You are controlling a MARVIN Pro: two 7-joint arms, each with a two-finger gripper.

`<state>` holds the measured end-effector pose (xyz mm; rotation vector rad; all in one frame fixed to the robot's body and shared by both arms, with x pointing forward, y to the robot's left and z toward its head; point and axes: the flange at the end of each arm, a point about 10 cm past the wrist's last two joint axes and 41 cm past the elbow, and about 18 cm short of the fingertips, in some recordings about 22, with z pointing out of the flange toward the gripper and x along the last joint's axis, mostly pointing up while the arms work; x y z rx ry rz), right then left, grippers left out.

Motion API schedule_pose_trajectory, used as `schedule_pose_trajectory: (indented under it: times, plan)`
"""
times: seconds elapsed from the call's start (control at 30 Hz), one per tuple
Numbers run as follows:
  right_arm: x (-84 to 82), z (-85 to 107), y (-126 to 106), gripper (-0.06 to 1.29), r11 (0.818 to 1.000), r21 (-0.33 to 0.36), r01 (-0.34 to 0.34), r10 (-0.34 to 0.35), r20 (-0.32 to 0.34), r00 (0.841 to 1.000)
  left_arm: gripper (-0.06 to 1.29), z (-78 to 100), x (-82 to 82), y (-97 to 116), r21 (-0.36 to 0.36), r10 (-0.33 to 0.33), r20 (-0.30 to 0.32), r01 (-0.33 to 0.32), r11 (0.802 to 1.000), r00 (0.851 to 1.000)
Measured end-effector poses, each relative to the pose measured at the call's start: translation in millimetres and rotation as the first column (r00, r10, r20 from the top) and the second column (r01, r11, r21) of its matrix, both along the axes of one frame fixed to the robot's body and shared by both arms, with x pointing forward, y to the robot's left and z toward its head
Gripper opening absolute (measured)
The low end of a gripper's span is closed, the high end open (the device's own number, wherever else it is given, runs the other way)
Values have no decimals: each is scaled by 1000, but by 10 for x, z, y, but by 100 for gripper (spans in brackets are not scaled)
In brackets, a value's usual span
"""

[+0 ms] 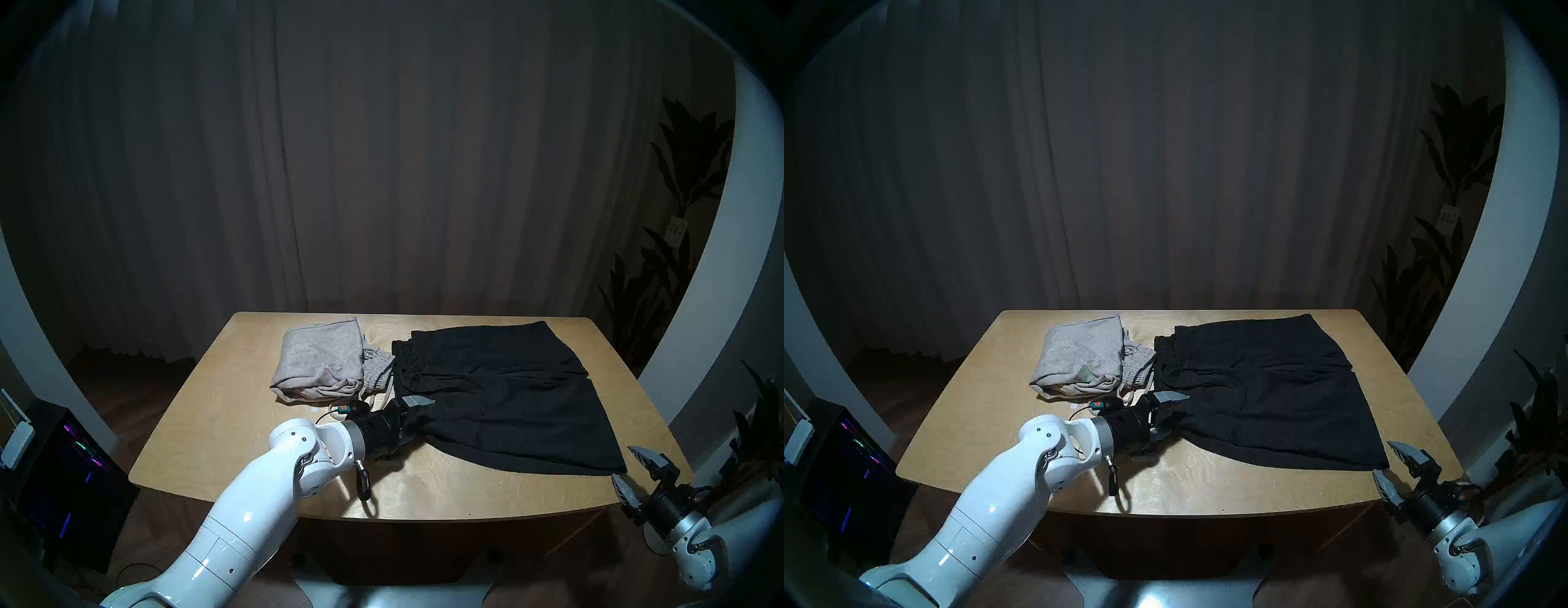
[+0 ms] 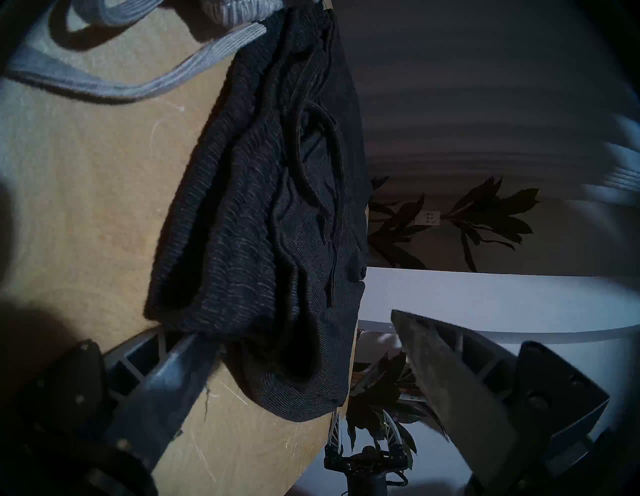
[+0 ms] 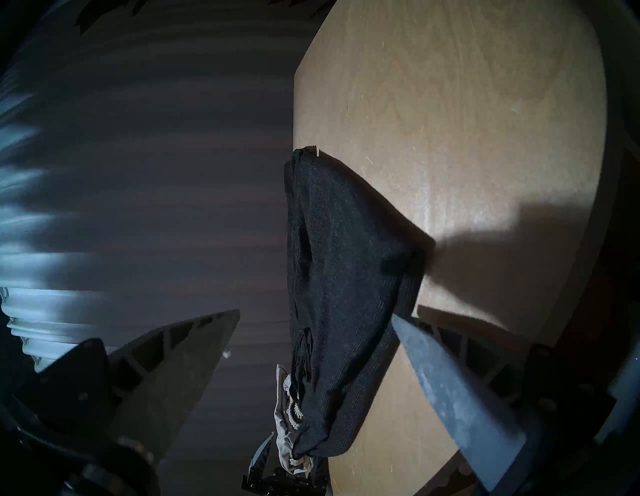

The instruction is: Fold pants twice and stack them

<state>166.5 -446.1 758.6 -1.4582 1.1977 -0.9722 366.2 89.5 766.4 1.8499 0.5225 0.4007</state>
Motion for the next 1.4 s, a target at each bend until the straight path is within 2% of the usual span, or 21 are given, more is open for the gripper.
schedule_pose_trajectory:
  times: [1.4]
  plan:
    - [11, -5, 71, 111, 998, -54, 19, -19, -5, 1000, 117, -10, 40, -36, -11, 13, 0, -13, 1000, 1000]
